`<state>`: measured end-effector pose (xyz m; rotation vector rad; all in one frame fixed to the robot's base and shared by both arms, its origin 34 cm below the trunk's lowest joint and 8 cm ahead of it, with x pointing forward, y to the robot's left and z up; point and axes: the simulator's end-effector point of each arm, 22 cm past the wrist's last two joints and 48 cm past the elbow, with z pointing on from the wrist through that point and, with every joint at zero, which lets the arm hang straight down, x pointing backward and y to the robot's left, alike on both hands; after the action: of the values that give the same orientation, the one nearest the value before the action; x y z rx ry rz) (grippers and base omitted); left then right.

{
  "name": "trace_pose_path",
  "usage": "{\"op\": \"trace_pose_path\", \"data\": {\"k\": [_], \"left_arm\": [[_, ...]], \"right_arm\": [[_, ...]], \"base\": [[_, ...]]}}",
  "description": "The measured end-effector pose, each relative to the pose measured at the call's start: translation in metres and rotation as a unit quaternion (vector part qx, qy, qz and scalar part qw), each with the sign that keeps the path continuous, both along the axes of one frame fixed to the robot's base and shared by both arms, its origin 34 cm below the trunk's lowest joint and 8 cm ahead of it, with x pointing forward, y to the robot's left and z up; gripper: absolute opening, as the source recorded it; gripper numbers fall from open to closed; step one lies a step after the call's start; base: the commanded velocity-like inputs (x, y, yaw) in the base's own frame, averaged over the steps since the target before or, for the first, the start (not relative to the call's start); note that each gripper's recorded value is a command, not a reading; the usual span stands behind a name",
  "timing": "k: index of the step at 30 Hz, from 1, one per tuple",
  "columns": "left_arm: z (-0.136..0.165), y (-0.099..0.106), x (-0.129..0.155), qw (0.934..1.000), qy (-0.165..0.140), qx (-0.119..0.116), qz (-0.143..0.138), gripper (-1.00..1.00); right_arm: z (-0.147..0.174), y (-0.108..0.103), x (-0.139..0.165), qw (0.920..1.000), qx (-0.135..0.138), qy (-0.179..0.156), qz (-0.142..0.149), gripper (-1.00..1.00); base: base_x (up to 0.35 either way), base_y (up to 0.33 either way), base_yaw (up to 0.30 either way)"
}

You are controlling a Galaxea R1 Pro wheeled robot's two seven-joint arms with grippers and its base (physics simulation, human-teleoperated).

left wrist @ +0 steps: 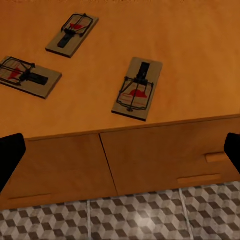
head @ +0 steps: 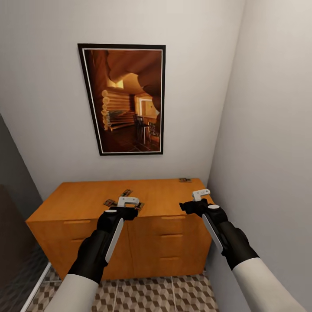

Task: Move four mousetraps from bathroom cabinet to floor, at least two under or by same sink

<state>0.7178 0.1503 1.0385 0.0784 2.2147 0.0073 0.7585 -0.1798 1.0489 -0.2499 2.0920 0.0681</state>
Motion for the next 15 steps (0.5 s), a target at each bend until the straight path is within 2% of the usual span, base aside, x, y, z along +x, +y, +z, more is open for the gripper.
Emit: {"op": "trace_pose_path", "data": {"k": [15], "left_arm": [[-0.0036, -0.0007, -0.001, 1.0, 0.005, 0.001, -0.001, 1.0]], "right_arm": [[-0.0009, 0.0002, -0.0003, 1.0, -0.001, 0.001, 0.001, 1.0]], "base": [[0.012, 0.0, 0.0]]}}
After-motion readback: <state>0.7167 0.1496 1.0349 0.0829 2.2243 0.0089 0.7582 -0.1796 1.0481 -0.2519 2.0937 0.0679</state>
